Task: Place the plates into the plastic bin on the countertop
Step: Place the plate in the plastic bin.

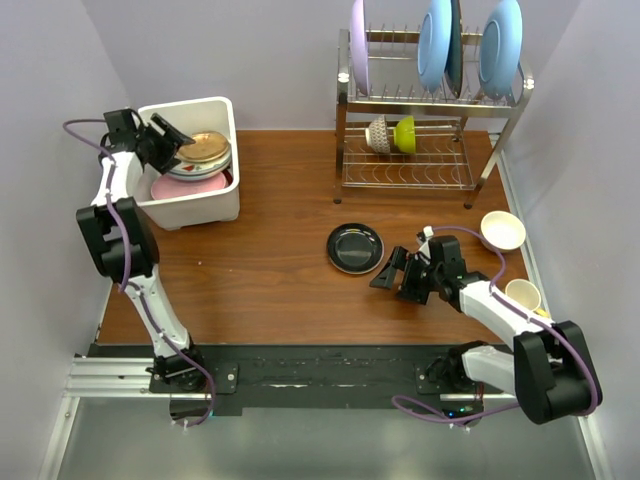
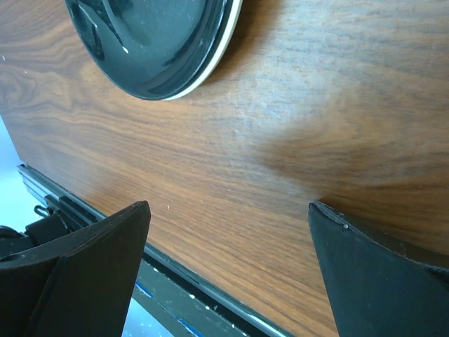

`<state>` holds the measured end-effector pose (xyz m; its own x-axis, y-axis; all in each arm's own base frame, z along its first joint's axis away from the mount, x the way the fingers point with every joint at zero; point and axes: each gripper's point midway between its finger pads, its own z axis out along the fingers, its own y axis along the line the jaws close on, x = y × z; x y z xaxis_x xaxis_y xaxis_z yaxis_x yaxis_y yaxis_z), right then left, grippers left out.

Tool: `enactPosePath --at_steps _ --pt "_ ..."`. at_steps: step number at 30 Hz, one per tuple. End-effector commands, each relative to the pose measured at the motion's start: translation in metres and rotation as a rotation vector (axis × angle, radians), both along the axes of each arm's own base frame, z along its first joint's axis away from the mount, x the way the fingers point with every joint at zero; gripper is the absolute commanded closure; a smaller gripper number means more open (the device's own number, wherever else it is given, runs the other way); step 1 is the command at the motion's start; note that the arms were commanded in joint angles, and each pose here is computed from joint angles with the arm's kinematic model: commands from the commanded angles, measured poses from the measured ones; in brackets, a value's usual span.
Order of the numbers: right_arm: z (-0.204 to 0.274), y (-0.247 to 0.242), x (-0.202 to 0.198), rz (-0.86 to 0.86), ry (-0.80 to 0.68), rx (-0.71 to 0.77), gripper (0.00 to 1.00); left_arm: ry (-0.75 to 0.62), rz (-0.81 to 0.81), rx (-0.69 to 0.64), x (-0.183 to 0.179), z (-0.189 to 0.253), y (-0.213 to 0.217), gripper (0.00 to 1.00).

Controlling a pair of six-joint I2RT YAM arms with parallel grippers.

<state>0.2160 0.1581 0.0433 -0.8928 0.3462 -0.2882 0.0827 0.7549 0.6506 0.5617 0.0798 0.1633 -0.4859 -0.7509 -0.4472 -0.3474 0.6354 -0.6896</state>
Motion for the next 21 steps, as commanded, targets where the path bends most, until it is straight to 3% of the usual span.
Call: enactPosePath --at_steps 1,8,12,21 --pt "0.012 0.0 0.002 0.007 -0.032 -0.001 0.01 -0.308 -0.083 0.072 -0.017 0.114 -0.022 0.17" --pt "0.02 -0.001 0.006 -0.008 -0.05 -0.004 0.01 -0.432 -0.186 0.088 -0.06 0.156 -0.068 0.13" --pt "0.023 -0.002 0.011 -0.017 -0.057 -0.016 0.01 -0.476 -0.229 0.171 -0.088 0.178 -0.092 0.12" --pt "0.022 -0.004 0.026 -0.033 -0.059 -0.051 0.03 -0.463 -0.357 0.21 -0.146 0.162 -0.167 0.13"
